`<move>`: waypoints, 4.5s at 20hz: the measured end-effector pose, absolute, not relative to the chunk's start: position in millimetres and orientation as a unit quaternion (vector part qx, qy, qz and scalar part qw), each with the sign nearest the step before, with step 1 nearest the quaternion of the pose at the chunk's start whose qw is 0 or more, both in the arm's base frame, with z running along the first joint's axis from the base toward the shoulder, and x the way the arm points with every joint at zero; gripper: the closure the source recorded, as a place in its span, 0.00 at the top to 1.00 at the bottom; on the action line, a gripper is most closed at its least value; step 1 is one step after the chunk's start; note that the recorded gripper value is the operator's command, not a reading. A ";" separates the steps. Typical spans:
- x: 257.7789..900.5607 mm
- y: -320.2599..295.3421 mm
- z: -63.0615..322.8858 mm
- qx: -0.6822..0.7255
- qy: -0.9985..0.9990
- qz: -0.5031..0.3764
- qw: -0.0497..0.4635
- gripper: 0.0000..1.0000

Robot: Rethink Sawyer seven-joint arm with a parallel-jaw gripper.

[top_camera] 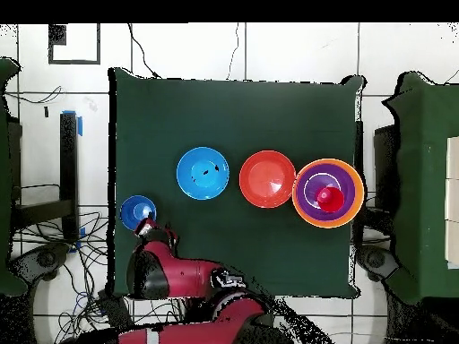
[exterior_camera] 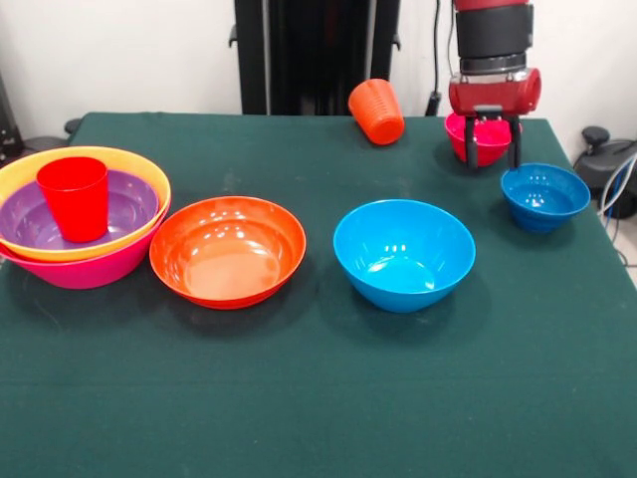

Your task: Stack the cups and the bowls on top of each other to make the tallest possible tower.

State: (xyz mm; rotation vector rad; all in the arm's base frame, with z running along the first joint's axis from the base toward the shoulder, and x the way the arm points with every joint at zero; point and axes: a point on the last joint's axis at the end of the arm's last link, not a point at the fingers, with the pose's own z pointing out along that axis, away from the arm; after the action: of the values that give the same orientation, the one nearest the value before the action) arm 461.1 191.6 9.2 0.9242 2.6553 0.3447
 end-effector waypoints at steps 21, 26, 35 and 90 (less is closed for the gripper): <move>472.9 205.8 -55.0 0.343 0.921 0.115 0.147 0.00; 480.7 211.2 -46.7 0.338 0.918 0.121 0.168 0.00; 483.3 211.7 -45.4 0.338 0.916 0.123 0.177 0.00; 451.7 -0.9 191.1 0.410 0.909 0.036 0.066 0.00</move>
State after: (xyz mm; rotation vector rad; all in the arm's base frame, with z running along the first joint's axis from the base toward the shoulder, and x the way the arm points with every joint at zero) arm 451.7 -0.9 191.1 1.2364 2.7413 0.1088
